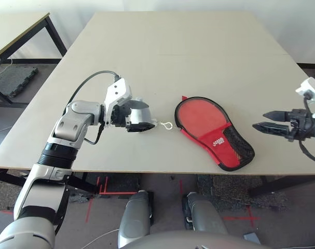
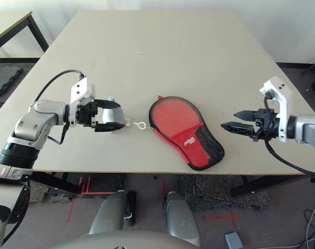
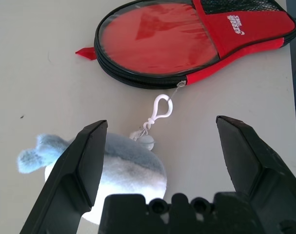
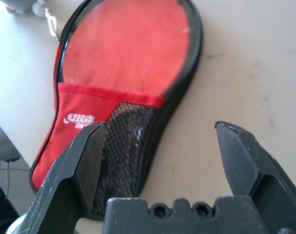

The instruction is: Store the ping-pong paddle in its case and zip it.

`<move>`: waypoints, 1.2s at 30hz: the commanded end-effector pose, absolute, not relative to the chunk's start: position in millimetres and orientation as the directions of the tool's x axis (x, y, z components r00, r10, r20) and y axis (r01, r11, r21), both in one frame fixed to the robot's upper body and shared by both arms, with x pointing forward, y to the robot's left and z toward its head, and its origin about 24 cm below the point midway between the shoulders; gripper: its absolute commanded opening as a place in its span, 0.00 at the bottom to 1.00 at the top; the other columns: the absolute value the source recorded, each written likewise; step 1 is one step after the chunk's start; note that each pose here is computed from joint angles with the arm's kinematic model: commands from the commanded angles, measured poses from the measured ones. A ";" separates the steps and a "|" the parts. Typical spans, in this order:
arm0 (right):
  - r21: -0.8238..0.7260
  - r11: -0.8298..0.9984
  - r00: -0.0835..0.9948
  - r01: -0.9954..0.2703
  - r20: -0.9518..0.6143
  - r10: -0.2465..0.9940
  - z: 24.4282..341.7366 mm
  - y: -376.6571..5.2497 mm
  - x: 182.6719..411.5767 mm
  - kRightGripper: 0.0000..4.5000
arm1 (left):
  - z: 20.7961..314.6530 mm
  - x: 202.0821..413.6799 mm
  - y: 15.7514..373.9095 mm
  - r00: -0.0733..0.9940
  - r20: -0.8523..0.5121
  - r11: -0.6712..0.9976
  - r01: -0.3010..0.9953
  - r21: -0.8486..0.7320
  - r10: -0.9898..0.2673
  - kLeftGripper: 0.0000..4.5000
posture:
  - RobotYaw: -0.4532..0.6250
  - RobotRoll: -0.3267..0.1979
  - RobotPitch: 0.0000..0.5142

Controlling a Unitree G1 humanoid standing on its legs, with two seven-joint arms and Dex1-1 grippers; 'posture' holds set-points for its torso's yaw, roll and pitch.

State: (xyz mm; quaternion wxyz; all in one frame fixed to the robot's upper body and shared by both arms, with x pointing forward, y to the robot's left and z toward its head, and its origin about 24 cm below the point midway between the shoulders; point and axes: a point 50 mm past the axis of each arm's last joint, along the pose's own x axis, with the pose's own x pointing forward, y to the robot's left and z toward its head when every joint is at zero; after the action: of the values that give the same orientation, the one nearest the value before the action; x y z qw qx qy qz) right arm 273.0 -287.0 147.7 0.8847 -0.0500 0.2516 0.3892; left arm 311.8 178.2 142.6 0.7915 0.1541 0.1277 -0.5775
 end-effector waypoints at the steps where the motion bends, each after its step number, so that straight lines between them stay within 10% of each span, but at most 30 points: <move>1: 0.017 0.673 0.594 -0.739 -0.455 0.664 142.4 -273.1 287.8 0.99 | 142.8 311.9 180.3 0.308 -0.386 0.294 0.951 0.097 -0.869 1.00 | 0.48 0.62 0.15; 36: 0.191 0.641 0.487 -0.744 -0.502 0.715 78.6 -227.1 309.1 0.99 | 131.2 320.1 211.2 0.508 -0.469 0.496 0.853 0.161 -0.722 1.00 | 0.50 0.62 0.19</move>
State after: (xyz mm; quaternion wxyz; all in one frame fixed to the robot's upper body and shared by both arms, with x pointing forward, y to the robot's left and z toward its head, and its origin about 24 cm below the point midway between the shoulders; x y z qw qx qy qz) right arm 315.4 -227.7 93.0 0.8697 -0.0363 0.2486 0.4249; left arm 319.3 210.5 139.0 0.8478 0.1819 0.1564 -0.4729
